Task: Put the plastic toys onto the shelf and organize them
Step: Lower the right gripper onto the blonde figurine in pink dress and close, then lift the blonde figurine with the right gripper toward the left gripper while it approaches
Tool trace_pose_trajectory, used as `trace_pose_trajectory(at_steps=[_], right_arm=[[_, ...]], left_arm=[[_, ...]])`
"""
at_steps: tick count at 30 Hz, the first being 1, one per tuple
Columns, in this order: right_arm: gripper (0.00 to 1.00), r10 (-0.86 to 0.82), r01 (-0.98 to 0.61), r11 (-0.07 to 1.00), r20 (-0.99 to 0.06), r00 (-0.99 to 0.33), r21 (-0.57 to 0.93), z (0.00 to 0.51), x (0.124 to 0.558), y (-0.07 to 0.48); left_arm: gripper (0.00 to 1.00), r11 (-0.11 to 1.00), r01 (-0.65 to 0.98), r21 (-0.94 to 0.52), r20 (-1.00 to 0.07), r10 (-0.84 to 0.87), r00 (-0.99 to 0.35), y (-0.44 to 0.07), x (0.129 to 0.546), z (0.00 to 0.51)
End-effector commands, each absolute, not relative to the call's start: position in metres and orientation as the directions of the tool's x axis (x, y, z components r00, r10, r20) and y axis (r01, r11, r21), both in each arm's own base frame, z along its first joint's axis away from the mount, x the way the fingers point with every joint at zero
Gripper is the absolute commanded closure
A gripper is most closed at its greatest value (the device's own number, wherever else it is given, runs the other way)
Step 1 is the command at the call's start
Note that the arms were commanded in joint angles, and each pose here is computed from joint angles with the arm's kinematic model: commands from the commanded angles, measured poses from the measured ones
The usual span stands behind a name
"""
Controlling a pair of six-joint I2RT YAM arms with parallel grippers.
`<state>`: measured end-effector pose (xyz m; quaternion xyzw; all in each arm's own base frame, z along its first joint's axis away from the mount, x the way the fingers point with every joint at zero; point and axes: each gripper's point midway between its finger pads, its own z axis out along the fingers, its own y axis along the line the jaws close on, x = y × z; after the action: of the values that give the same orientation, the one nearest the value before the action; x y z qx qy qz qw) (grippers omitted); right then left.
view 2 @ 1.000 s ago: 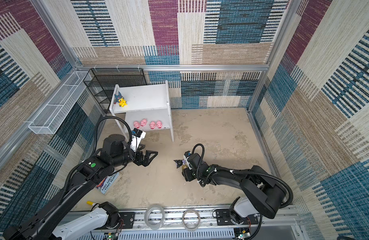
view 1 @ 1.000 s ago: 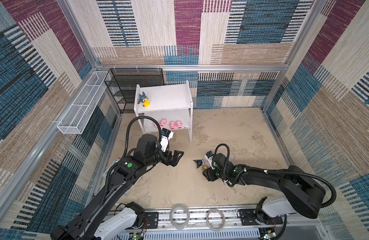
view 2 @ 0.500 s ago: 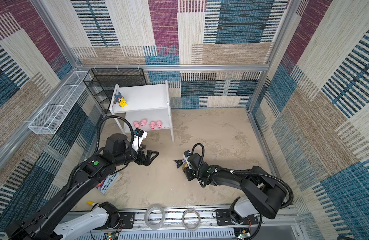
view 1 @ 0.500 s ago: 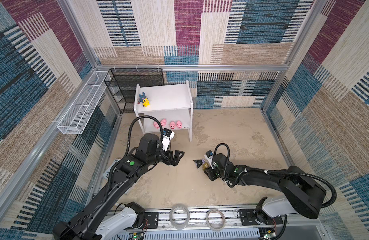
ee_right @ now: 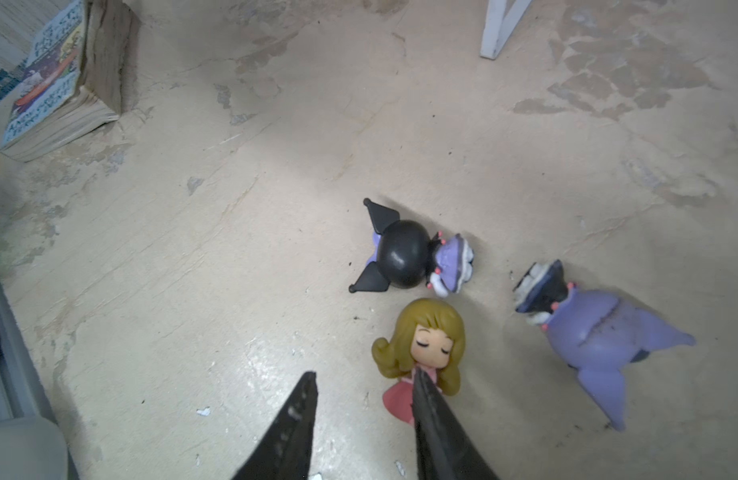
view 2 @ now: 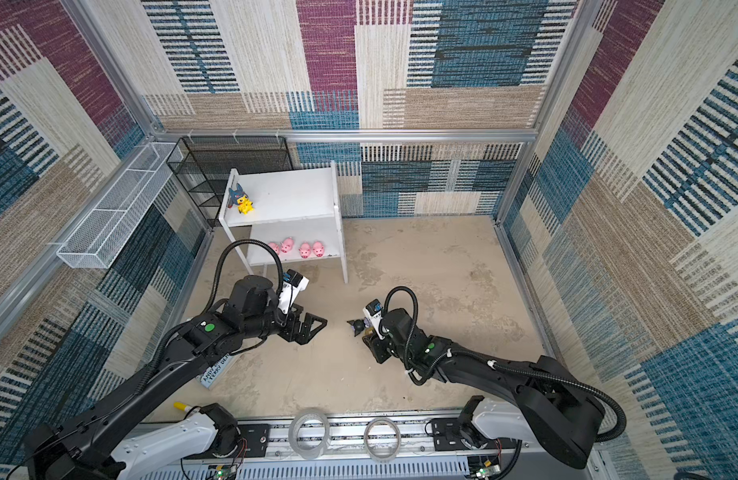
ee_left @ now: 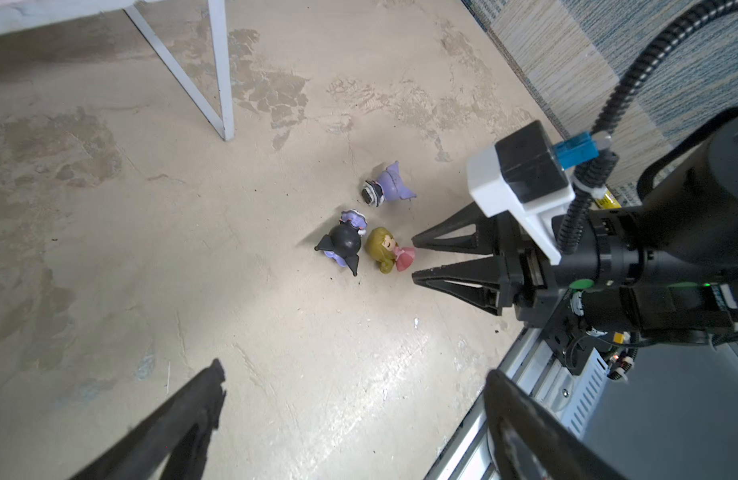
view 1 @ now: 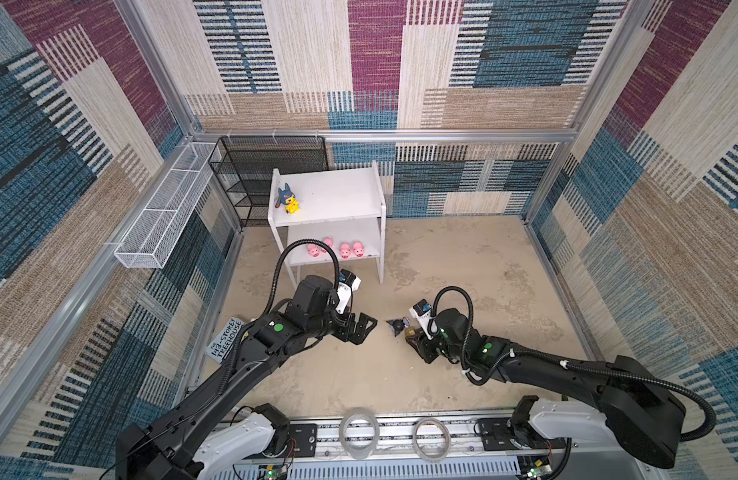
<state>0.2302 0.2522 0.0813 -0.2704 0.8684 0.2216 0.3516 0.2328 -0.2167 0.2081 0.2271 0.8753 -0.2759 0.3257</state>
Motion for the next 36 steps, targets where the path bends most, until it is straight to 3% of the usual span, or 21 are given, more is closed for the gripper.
trace_pose_trajectory(at_steps=[1,10,29,36], right_arm=[[0.57,-0.268,-0.54,0.818,-0.699,-0.663,0.197,0.073,0.24,0.245],[0.59,-0.248,-0.482,0.846,-0.633,-0.734,0.227,0.043,0.236,0.241],[0.75,-0.267,-0.491,0.847,-0.636,-0.724,0.204,0.033,0.248,0.251],[0.79,-0.263,-0.532,0.818,-0.682,-0.682,0.218,0.046,0.242,0.252]], left_arm=[[0.01,0.743,0.569,-0.352,-0.694,0.2,-0.691,-0.218,0.23,0.209],[0.02,0.749,0.572,-0.335,-0.706,0.203,-0.679,-0.215,0.229,0.212],[0.02,0.751,0.575,-0.325,-0.709,0.209,-0.674,-0.214,0.228,0.211],[0.02,0.751,0.561,-0.348,-0.671,0.218,-0.708,-0.22,0.229,0.2]])
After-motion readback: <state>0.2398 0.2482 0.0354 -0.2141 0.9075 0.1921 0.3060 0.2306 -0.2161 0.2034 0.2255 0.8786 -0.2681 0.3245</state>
